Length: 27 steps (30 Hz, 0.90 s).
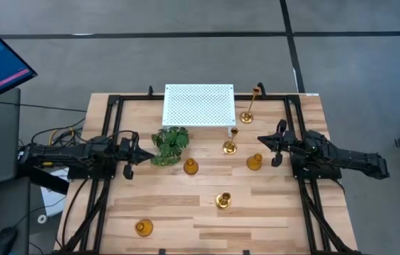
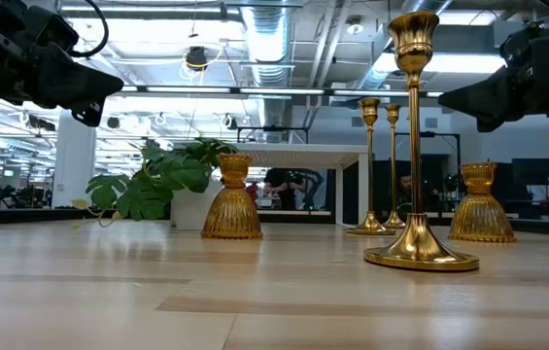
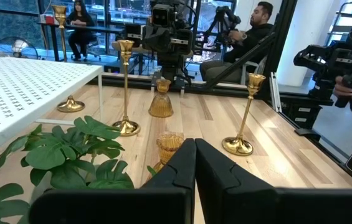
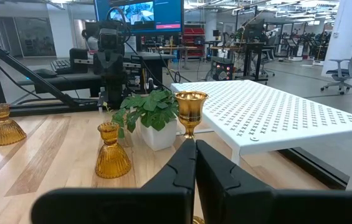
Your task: Pick & Place candle stick holders
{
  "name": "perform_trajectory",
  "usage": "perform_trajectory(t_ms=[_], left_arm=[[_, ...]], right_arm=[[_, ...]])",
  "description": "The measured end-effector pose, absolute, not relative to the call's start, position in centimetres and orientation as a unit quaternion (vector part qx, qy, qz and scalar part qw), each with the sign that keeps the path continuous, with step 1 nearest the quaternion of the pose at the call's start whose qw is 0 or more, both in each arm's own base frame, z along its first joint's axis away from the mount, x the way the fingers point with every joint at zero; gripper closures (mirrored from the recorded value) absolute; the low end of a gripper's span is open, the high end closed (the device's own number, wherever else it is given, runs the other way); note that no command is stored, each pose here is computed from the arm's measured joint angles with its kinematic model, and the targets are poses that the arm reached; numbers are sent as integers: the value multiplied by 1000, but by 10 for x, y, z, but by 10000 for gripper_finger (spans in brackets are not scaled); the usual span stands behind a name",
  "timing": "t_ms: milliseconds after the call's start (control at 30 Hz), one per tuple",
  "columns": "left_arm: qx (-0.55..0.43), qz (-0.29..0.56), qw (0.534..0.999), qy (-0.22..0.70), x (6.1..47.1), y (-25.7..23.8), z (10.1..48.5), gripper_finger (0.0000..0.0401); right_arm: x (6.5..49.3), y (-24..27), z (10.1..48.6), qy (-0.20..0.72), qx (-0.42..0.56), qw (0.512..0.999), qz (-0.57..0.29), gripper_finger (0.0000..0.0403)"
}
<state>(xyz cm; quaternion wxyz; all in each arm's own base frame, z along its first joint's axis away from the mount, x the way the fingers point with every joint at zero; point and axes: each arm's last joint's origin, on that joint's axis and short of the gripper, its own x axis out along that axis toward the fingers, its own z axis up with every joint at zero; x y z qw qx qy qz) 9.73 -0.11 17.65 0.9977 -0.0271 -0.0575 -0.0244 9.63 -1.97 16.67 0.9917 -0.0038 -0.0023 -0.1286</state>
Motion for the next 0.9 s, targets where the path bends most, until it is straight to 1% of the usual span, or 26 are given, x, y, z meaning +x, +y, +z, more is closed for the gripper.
perform_trajectory(t_ms=[500,733,800,900], left_arm=[[-27,-24,997,-63,97,-1,178,395],[-27,-23,996,-80,97,-1,181,395],[-27,-11,995,-93,96,0,183,395],[-32,36,993,-105,96,2,185,395]], right_arm=[[96,-20,167,-2,-4,992,-129,403],[96,-20,169,-15,-6,991,-133,403],[96,-21,172,-30,-6,988,-149,403],[95,-23,173,-38,-4,982,-187,403]])
